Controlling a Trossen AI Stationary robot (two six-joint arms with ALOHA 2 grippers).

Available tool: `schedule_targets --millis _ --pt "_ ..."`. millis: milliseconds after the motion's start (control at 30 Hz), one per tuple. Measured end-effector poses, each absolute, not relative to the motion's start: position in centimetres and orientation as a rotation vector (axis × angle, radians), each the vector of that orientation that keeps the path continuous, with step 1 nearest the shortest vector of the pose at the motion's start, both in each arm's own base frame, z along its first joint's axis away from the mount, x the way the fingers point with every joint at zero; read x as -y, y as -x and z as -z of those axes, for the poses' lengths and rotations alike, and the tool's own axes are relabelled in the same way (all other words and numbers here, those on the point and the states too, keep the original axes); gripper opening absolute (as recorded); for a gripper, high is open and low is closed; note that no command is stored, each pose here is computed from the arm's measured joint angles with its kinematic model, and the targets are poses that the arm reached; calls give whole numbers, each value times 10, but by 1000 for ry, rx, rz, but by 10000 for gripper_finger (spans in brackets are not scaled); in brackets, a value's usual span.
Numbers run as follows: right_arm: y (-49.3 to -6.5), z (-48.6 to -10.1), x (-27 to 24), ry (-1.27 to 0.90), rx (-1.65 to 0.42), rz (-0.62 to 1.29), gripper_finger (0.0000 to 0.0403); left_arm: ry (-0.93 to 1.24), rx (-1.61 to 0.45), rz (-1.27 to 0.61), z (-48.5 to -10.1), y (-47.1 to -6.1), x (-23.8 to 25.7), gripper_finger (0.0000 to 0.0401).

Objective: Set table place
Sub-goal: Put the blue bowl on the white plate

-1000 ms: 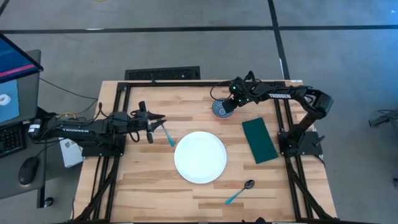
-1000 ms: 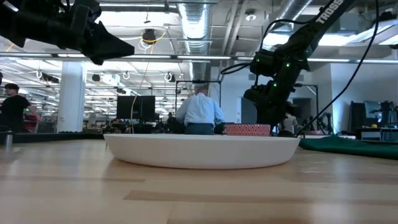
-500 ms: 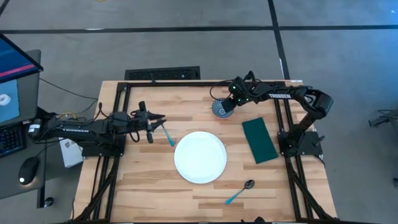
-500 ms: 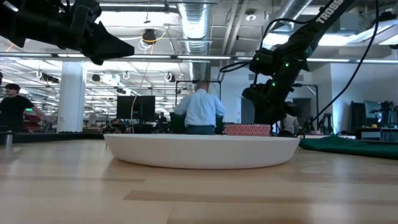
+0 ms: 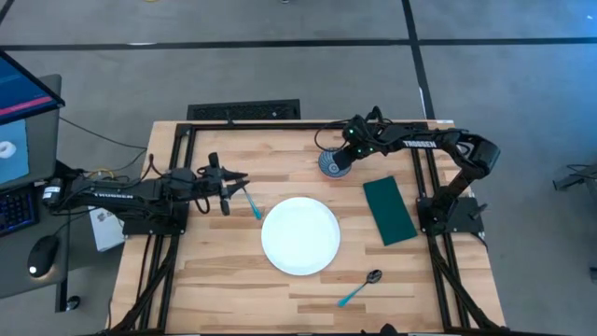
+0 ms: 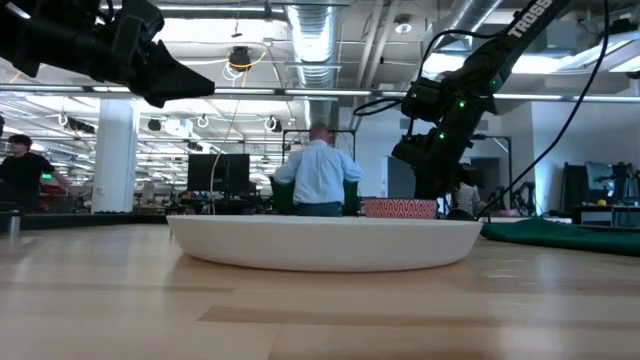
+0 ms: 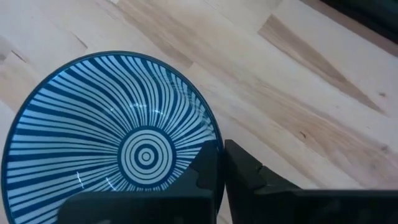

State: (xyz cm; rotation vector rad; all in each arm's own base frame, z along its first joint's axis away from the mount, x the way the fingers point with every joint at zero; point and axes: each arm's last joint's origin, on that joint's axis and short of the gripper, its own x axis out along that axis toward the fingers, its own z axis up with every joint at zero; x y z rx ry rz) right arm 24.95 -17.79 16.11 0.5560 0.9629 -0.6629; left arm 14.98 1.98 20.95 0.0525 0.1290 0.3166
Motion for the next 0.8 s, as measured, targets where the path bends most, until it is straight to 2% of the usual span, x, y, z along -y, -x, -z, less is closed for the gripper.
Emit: schedule_targets --millis 300,467,700,800 --pt "-251 -162 180 -555 -930 688 31 -53 -145 -316 -208 -150 -20 87" --pt "-258 -170 181 -540 -900 640 31 -52 -147 -316 -208 -150 -20 87" --pt "-286 -206 171 -497 -802 513 31 -53 -166 -316 -206 -149 -20 87" --pt "-301 -231 156 -442 -851 441 31 -53 -168 -316 -206 -149 -20 87"
